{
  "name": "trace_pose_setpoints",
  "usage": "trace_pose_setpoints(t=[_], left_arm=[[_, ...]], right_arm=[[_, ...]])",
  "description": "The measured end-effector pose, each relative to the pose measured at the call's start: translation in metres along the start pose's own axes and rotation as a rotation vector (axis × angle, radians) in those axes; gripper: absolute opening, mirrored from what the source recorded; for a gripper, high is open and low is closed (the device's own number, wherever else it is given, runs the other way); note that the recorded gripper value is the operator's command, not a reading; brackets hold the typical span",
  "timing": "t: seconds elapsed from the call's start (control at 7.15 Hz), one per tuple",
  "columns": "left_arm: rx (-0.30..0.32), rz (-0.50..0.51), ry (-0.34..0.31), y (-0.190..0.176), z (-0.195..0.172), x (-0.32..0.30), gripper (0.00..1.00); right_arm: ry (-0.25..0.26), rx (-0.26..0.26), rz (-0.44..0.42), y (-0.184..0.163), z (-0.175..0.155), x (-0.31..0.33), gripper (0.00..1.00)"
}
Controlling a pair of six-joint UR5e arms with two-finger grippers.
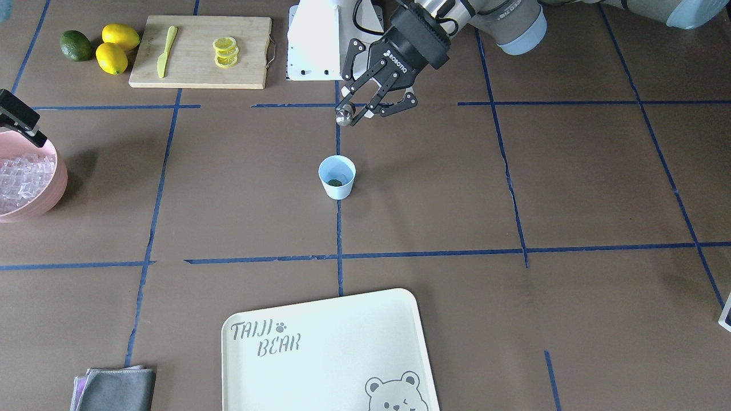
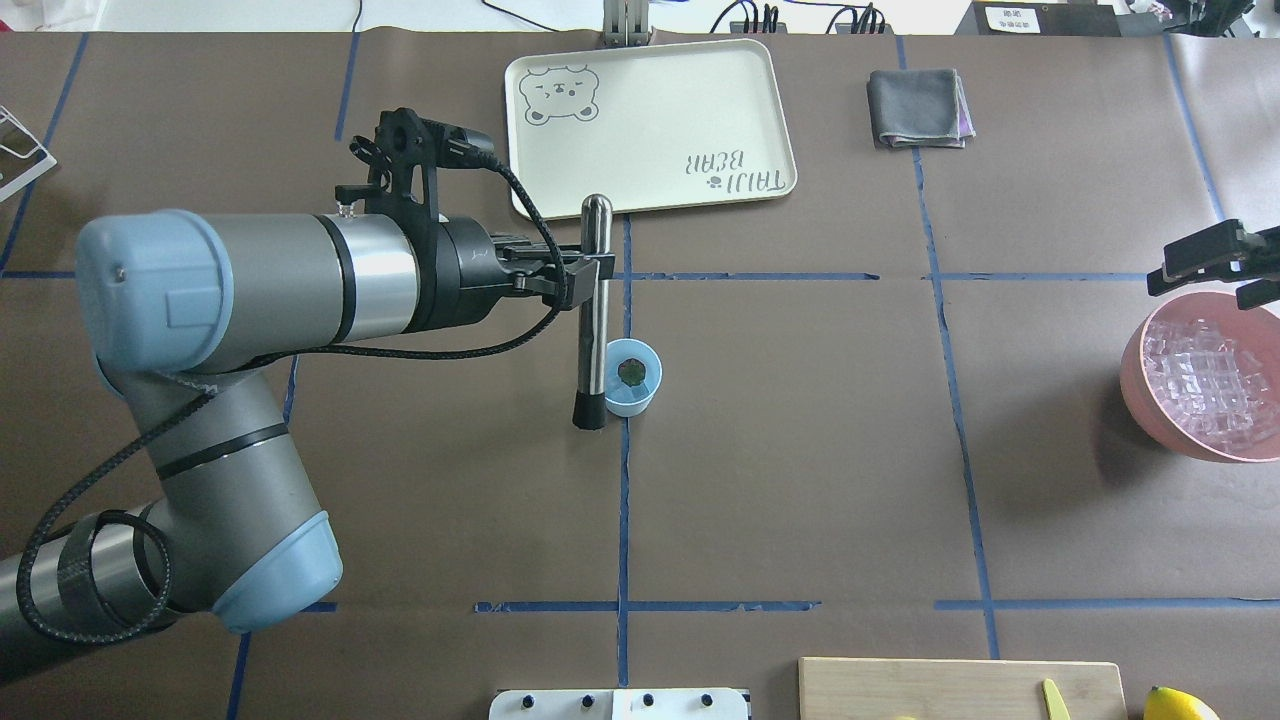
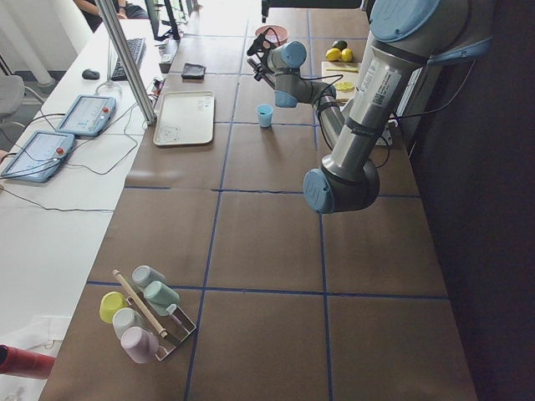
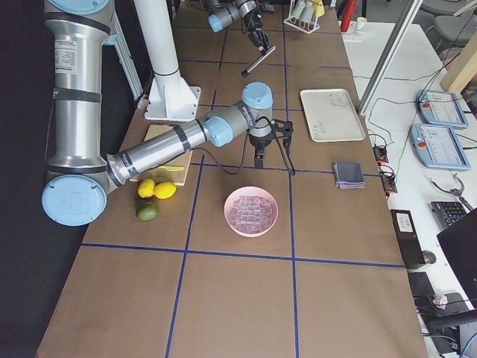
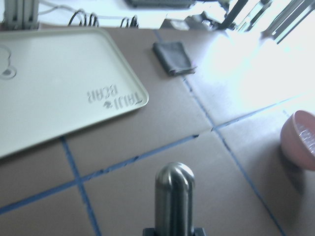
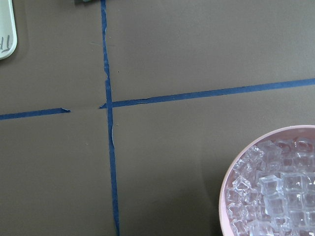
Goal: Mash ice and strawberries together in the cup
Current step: 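Lift the muddler with the left gripper and carry it over the blue cup, then press the muddler down into the blue cup with the left gripper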
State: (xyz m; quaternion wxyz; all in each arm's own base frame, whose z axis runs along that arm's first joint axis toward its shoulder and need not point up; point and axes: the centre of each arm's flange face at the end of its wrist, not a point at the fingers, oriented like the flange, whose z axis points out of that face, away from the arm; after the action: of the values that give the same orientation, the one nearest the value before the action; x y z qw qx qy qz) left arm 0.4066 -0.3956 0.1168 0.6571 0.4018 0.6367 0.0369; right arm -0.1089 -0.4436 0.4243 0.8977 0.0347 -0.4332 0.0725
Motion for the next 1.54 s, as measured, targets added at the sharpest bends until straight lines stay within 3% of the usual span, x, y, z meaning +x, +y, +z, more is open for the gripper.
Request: trace_pose_setpoints(t=[0.28,0.56,0.98,1.54], left_arm=[[0.175,0.179,-0.023,0.016,0.003,0.012,0.02],[0.302,0.292,-0.119,0.059,0.030,0.010,0.02],[0.320,0.360,-0.183,0.092,0.048,0.007,0.02],[0.295,0.363,-0.181,0.112,0.063,0.017,0.02]], right_arm=[[-0.003,0.004,0.001,0.000,-0.003,0.000,0.99],[-0.004,0.004,0.000,0.000,-0.003,0.000,0.99],[-0.007,0.009,-0.004,0.001,-0.006,-0.003,0.99],[-0.010,0.011,-0.005,0.001,-0.008,-0.003,0.99]])
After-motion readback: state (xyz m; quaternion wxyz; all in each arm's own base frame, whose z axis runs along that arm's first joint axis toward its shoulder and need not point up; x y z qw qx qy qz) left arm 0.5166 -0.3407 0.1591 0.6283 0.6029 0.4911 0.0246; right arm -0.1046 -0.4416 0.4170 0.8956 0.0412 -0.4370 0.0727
